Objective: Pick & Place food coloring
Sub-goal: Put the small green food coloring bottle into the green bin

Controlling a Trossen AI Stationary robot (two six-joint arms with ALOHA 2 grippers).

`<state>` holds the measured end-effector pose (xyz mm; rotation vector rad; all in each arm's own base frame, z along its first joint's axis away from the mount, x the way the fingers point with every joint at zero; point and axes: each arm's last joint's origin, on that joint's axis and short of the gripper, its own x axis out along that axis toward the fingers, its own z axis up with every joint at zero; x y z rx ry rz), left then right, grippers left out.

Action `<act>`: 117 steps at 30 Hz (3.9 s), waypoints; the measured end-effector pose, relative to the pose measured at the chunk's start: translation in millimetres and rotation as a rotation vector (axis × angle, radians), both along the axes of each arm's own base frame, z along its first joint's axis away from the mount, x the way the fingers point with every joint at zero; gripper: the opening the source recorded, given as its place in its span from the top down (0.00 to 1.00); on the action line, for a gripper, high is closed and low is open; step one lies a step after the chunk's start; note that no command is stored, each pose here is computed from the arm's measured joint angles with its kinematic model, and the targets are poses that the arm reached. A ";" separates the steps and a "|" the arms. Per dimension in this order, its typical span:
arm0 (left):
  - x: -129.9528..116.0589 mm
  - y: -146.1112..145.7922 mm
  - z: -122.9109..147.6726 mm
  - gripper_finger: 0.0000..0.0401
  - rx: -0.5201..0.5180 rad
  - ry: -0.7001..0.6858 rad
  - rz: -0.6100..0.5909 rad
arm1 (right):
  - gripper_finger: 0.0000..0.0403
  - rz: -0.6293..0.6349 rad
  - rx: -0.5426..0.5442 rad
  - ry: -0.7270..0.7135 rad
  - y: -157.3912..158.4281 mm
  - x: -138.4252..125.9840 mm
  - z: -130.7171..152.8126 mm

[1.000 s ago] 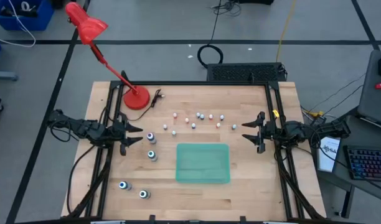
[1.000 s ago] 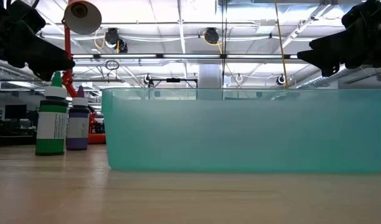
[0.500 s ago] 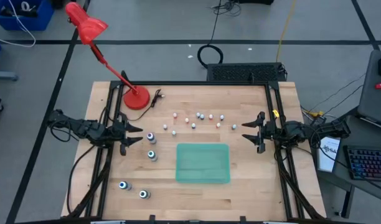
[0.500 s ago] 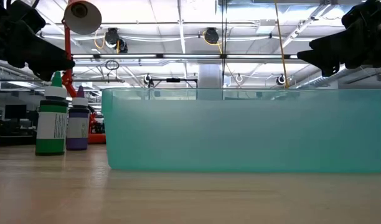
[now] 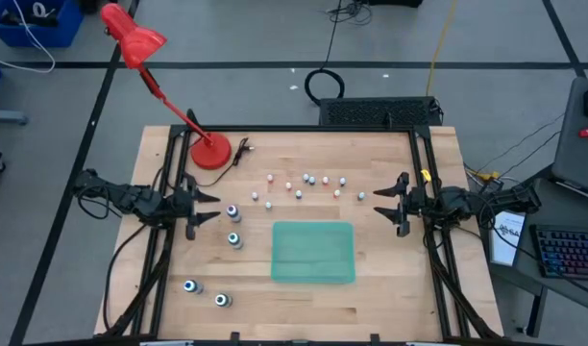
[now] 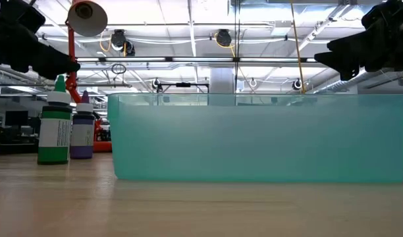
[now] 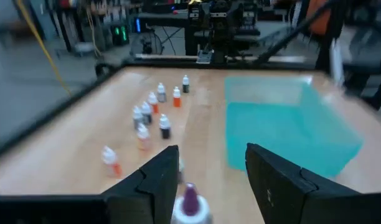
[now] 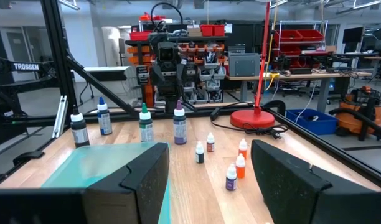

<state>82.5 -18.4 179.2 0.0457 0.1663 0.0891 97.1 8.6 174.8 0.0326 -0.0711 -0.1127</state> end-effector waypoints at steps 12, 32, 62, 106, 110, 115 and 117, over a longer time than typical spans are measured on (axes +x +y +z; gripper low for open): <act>0.0 -0.3 0.0 0.54 0.169 0.016 -0.039 | 0.47 -0.002 0.062 -0.068 -0.3 -0.6 6.0; 0.0 -0.3 0.1 0.54 0.172 0.016 -0.040 | 0.47 -0.465 0.193 -0.170 -13.2 -5.8 12.9; 0.3 -0.5 2.3 0.54 0.164 -0.006 -0.039 | 0.38 -0.563 0.546 1.194 -58.3 102.9 132.7; 0.4 -0.5 2.2 0.54 0.164 -0.005 -0.039 | 0.34 -0.498 0.545 1.128 -73.5 110.2 -11.6; 0.4 -0.5 2.2 0.54 0.164 -0.005 -0.039 | 0.34 -0.496 0.545 1.123 -72.8 108.2 -16.9; 0.4 -0.5 2.2 0.54 0.164 -0.005 -0.039 | 0.34 -0.495 0.547 1.108 -73.0 108.7 -17.7; 0.4 -0.5 2.2 0.54 0.164 -0.006 -0.039 | 0.34 -0.494 0.544 1.113 -72.9 108.4 -17.9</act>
